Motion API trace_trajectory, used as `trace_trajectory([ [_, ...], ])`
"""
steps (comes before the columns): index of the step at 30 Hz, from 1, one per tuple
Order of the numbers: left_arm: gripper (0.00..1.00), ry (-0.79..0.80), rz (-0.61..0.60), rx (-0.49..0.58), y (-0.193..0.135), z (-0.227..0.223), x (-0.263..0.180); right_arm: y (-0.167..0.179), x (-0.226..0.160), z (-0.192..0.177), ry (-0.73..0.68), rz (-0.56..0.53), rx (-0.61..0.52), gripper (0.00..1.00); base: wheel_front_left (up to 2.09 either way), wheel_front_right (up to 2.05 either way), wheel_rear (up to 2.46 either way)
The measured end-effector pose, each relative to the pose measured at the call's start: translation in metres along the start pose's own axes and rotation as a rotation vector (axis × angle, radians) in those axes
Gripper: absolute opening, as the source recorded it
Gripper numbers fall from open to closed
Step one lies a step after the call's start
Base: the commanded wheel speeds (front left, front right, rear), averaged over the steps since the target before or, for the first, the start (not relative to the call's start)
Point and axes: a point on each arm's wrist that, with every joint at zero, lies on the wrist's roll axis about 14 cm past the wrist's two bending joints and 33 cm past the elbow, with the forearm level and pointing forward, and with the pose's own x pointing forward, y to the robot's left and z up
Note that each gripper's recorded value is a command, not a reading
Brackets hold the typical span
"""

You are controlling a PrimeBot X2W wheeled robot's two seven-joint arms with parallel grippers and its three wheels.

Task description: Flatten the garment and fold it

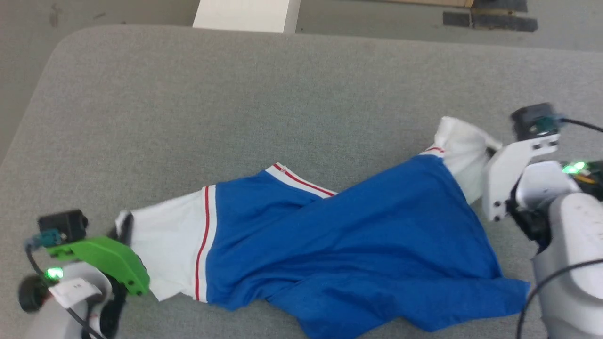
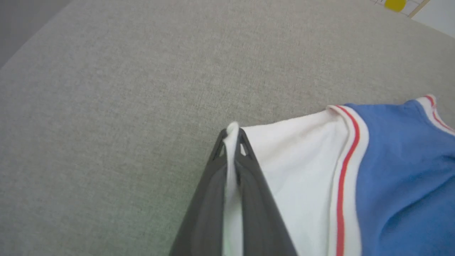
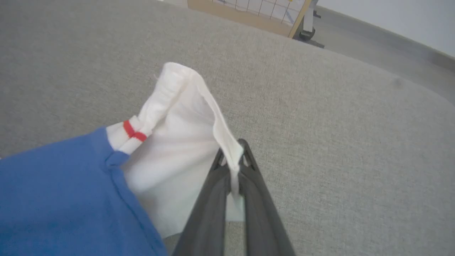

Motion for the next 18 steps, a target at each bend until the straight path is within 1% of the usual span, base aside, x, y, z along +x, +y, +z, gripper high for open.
trace_trajectory([
  [3, 0.00, -0.138, -0.026, 0.038, -0.003, 0.045, -0.003, -0.017, -0.019, 0.036, -0.165, -0.040, -0.013, 0.00, 0.00, 0.00, 0.00],
  [5, 0.00, -0.212, -0.043, 0.063, -0.006, 0.071, -0.006, -0.027, -0.031, 0.054, -0.243, -0.062, -0.027, 0.00, 0.00, 0.00, 0.00],
  [7, 0.00, -0.310, -0.068, 0.093, -0.013, 0.104, -0.012, -0.039, -0.050, 0.078, -0.345, -0.091, -0.044, 0.00, 0.00, 0.00, 0.00],
  [10, 0.00, -0.424, -0.105, 0.111, -0.026, 0.145, -0.020, -0.054, -0.074, 0.108, -0.449, -0.127, -0.074, 0.00, 0.00, 0.00, 0.00],
  [13, 0.00, -0.501, -0.156, 0.117, -0.045, 0.177, -0.024, -0.065, -0.093, 0.128, -0.506, -0.150, -0.092, 0.00, 0.00, 0.00, 0.00],
  [16, 0.00, -0.568, -0.226, 0.107, -0.072, 0.214, -0.028, -0.074, -0.108, 0.148, -0.524, -0.170, -0.130, 0.00, 0.00, 0.00, 0.00],
  [18, 0.00, -0.608, -0.247, 0.145, -0.084, 0.235, -0.029, -0.082, -0.113, 0.158, -0.515, -0.193, -0.164, 0.00, 0.00, 0.00, 0.00],
])
